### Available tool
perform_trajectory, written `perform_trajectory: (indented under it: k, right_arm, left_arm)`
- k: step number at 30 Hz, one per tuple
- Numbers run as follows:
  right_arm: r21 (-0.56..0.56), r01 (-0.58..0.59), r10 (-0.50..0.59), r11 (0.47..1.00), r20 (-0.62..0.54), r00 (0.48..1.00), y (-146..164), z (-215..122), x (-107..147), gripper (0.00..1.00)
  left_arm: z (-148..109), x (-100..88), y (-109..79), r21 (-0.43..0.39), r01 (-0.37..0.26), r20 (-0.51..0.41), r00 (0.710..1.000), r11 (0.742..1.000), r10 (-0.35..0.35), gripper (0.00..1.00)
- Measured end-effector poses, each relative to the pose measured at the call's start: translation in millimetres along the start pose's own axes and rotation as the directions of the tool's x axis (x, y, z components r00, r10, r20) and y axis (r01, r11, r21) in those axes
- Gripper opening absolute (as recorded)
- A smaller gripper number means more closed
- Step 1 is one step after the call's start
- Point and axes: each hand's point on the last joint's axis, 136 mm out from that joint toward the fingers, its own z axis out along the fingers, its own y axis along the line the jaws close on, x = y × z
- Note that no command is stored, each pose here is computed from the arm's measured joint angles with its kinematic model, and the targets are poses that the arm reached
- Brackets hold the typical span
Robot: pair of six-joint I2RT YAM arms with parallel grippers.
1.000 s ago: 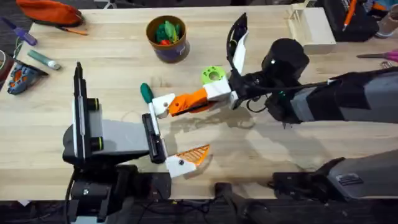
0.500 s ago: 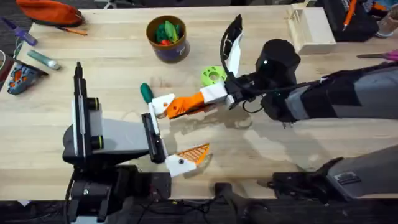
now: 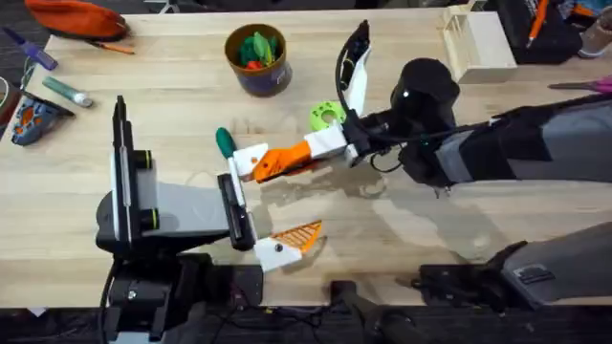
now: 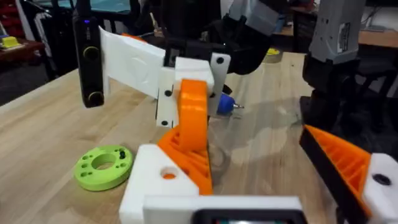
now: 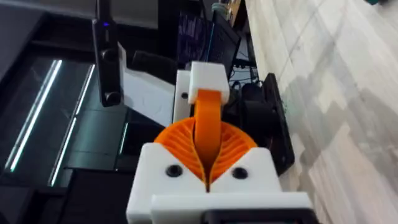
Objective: Pick up the gripper from the table and insert it into the empty holder that is missing its gripper. Then pick up a screw, insert it into the mounting hole, and use the screwdriver to tighten it. Finally, clean up the table by picking up the vegetable and placing it into the bucket.
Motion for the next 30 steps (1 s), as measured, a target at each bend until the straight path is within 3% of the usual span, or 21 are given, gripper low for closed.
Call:
perform_trajectory:
  k: [30]
  right_arm:
    - [0.016, -0.031, 0.03, 0.999, 0.064, 0.998, 0, 16, -10, 0.009]
  left_arm:
    - [0, 0.0, 1.4, -0.008, -0.001, 0.0, 1.0, 1.0, 0.001, 0.986]
